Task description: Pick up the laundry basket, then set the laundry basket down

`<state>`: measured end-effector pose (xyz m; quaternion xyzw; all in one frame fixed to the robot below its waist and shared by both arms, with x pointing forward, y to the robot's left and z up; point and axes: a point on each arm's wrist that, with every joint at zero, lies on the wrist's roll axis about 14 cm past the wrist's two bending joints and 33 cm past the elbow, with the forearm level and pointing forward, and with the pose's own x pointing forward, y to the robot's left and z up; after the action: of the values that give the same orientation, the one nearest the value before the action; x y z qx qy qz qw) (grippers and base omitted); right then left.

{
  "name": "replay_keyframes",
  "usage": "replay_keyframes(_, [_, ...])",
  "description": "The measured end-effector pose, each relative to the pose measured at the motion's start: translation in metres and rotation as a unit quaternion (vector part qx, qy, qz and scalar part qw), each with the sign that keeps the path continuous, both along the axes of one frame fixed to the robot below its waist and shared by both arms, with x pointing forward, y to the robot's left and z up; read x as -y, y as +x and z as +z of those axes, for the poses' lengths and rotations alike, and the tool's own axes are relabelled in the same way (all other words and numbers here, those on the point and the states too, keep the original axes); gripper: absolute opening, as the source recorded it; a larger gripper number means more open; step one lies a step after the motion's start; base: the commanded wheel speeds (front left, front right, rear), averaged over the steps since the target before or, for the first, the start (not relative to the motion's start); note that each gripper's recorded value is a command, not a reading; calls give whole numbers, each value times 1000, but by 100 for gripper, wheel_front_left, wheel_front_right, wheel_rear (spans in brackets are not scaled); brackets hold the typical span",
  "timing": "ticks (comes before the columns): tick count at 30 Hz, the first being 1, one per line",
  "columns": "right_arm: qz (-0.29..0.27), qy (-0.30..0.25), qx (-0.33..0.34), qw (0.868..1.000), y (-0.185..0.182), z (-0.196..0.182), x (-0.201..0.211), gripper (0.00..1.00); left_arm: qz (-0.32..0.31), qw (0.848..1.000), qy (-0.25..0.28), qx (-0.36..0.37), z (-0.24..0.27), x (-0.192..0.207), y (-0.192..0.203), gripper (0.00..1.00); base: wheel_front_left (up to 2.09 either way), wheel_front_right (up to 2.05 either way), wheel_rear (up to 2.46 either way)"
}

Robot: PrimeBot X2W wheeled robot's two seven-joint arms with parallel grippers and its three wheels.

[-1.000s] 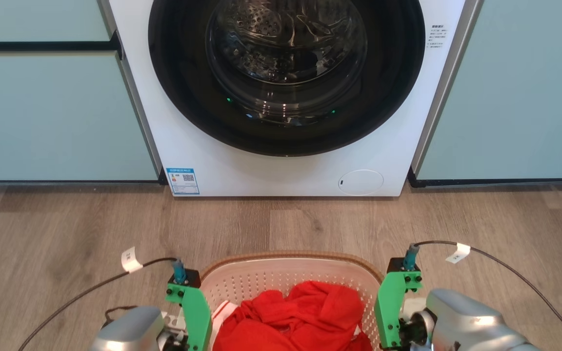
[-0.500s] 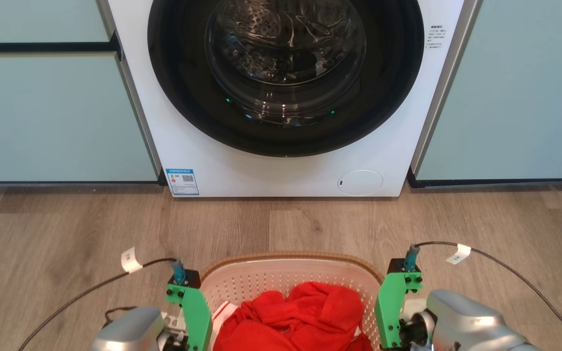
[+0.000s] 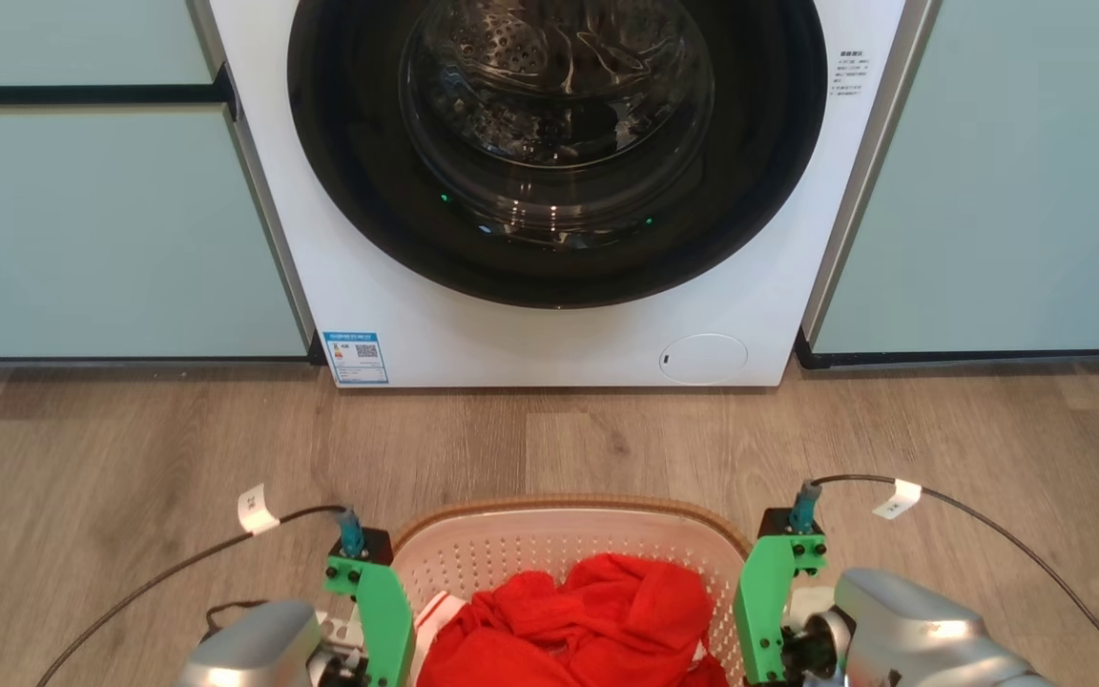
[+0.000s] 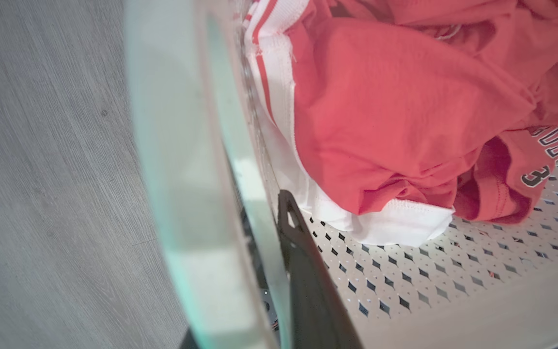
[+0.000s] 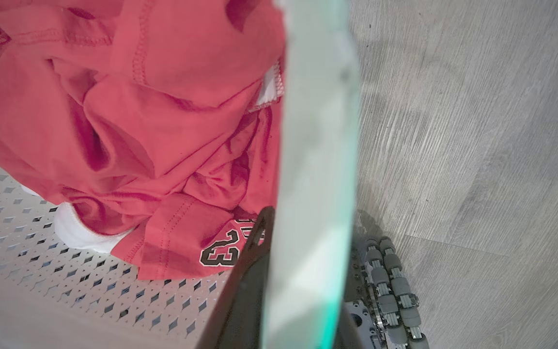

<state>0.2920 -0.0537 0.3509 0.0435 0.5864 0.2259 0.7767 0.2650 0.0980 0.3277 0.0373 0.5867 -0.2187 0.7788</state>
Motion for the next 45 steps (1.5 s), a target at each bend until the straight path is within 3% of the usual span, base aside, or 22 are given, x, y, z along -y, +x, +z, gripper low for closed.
replay_keyframes(26, [-5,-5,-6,1000,-1,-4,5,0,-4,1000,-2,-7,-2,4,0,0,0,0,0])
replay_keyframes(41, [-24,2,-20,1000,6,-30,7,0,-12,999,-9,-48,-26,9,-4,0,0,0,0])
replay_keyframes(45, [-27,-3,-12,1000,23,-39,9,0,-13,999,-14,-47,-33,12,9,0,0,0,0])
